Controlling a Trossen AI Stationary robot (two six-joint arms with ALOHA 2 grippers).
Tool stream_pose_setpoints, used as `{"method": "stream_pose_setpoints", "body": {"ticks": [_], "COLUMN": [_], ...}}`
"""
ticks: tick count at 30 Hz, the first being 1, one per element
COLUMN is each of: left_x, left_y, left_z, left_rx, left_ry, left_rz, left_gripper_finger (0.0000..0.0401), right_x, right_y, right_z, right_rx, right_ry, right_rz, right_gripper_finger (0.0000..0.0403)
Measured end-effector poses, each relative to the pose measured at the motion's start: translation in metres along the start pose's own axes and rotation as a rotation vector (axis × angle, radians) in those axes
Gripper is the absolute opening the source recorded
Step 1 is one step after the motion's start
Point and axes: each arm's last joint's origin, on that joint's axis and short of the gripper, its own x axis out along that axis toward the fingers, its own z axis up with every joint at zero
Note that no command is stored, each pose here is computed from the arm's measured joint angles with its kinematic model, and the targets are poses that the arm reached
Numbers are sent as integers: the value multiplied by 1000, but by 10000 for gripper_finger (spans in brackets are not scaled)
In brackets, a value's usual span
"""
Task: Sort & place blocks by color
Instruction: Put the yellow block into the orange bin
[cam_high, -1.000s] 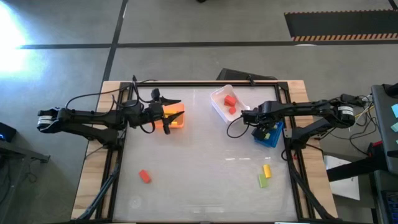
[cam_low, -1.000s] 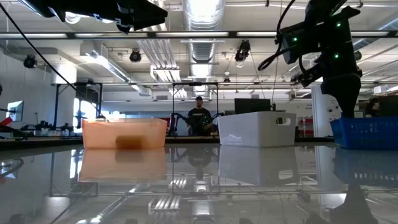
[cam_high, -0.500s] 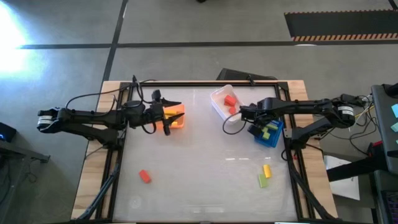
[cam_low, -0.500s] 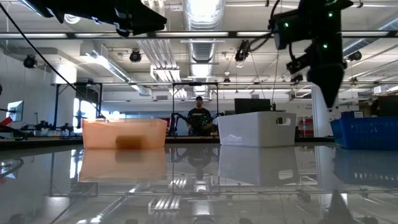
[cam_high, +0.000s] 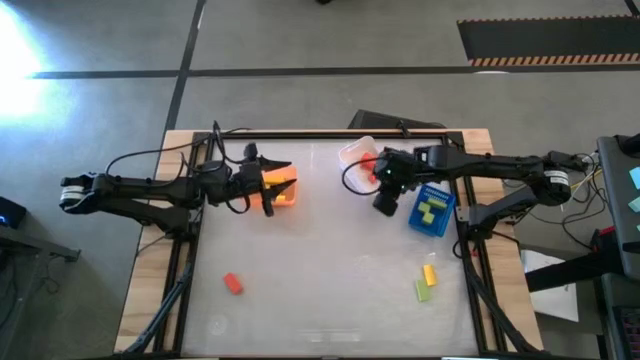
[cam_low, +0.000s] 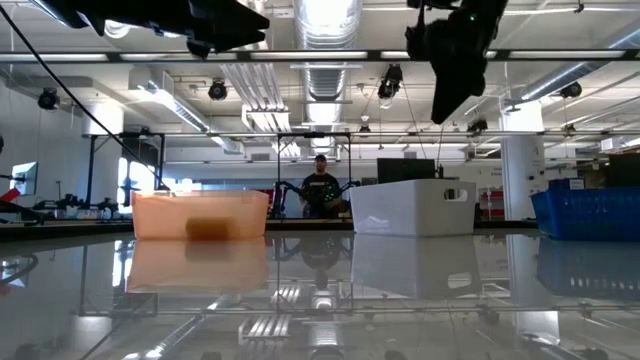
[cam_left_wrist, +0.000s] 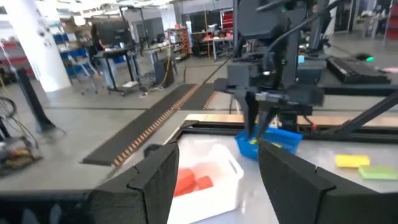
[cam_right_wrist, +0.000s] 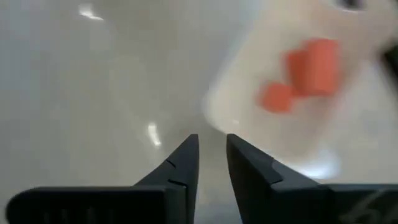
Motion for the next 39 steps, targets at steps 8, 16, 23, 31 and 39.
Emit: {"method": "stream_pose_setpoints", "body": {"ticks": [8, 16, 23, 31, 39], "left_x": [7, 13, 12, 11, 11], "left_y": [-23, -45, -51, -56, -57], "left_z": [-11, -19, -19, -23, -23], "left_rx": [-41, -31, -69, -99, -90], "left_ry": [54, 80, 85, 109, 108], "left_rz": [-98, -174, -196, -210, -215], "left_gripper_finger": [203, 203, 203, 203, 203], "right_x": [4, 2, 10, 15, 10], "right_y": [48, 92, 111, 105, 111], "right_z": [-18, -51, -85, -126, -151], "right_rx": [-19, 83, 196, 496, 530], "right_ry": [15, 120, 227, 500, 603], "right_rz": [131, 224, 202, -34, -133], "right_gripper_finger": [26, 9, 9, 9, 9]}}
